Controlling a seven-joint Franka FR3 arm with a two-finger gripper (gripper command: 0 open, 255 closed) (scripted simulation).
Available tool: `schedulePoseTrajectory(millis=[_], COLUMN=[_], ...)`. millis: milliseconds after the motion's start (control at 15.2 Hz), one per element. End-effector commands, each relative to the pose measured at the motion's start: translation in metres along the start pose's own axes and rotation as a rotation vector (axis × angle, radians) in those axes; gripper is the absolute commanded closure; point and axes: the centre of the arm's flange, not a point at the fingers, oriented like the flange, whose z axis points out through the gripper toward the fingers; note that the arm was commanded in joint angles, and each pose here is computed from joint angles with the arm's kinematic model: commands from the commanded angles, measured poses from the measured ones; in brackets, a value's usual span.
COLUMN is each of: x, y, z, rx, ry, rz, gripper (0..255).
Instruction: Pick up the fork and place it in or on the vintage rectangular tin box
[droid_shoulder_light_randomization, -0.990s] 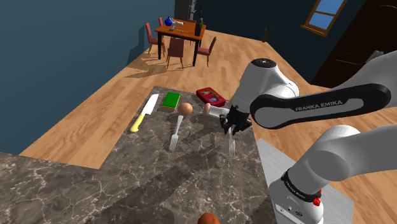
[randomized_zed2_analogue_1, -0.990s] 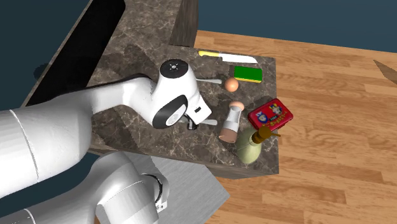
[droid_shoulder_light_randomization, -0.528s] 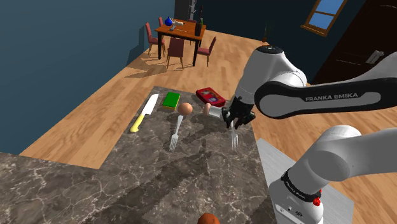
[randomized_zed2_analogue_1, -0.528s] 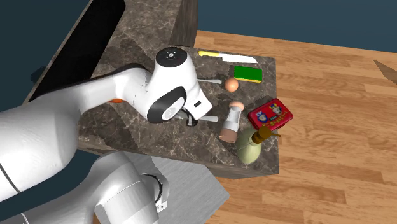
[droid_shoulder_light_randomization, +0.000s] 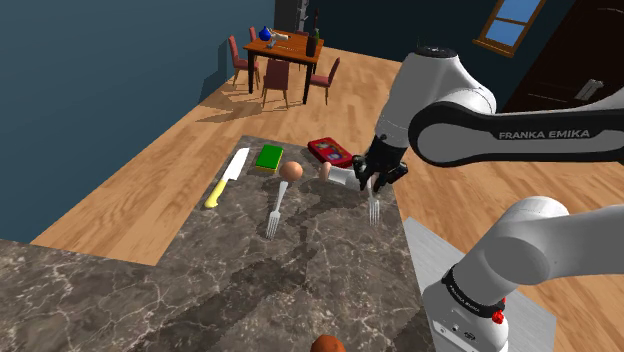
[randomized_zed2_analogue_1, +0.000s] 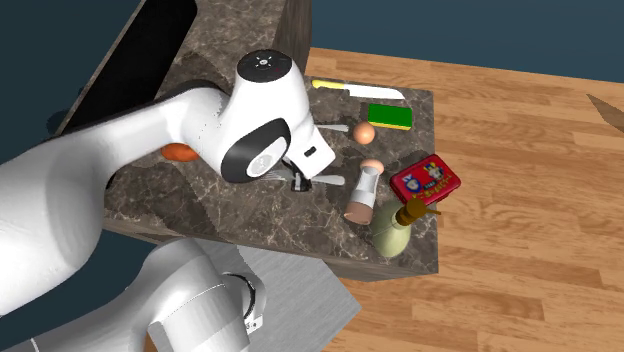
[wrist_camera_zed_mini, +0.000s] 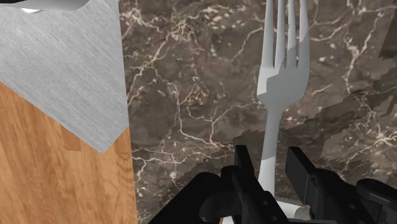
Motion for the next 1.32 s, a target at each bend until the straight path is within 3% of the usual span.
schedulePoseTrajectory(millis=[0, 396, 1254], x=[0.003, 0.007, 0.173], y=[0.001, 0.001, -0.029], z=[-0.011, -0.042, -0.011], rx=[0.0, 0.0, 0.0], ry=[0.0, 0.0, 0.0], rz=[0.0, 0.0, 0.0], gripper=[255, 255, 255])
